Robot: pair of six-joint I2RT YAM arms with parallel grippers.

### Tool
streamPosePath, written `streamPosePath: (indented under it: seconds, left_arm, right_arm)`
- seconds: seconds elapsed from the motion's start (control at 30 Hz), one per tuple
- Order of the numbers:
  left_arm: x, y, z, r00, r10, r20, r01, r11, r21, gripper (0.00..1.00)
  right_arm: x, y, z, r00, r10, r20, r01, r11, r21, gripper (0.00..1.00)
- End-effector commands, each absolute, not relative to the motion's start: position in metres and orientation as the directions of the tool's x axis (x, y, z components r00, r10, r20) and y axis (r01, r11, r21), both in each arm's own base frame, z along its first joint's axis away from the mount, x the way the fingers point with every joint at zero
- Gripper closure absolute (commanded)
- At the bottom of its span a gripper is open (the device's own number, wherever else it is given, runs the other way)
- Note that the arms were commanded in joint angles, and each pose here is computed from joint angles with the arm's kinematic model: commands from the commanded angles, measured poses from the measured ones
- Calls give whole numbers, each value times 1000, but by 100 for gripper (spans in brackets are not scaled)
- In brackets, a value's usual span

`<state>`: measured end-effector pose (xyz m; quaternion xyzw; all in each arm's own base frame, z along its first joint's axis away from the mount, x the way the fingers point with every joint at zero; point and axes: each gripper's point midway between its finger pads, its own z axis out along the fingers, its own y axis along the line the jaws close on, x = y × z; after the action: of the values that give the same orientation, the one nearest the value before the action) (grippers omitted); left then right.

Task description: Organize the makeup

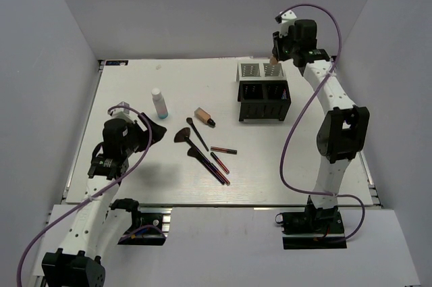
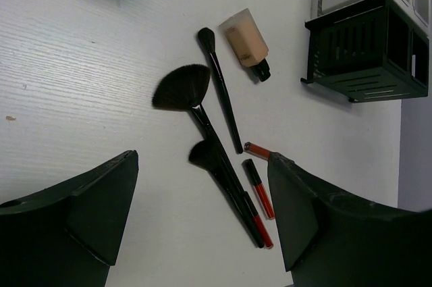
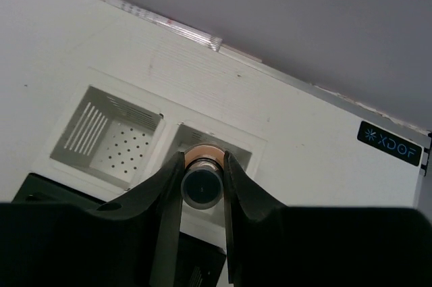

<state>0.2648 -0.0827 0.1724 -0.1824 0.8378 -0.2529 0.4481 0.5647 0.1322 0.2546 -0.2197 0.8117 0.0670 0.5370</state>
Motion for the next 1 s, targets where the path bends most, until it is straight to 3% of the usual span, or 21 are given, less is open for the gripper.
streamPosePath:
  seconds: [0.0,0.67,0.97]
  left_arm:
    - [268,-88,177,-525,-528,-668,-41,799,-600,13]
    - [273,-92,172,-540,-532,-652,-36,789,-614,13]
    - [275,-93,172,-541,-535,-649,-36,785,-618,13]
  right_arm:
    - [569,119,289,-252,-286,-924,-409,897,-166,100]
    - [589,114,204,-369,-324,-871,-457,879,-133,100]
    - [590,113,186,-389,-345,-854,-464,874,-142,77]
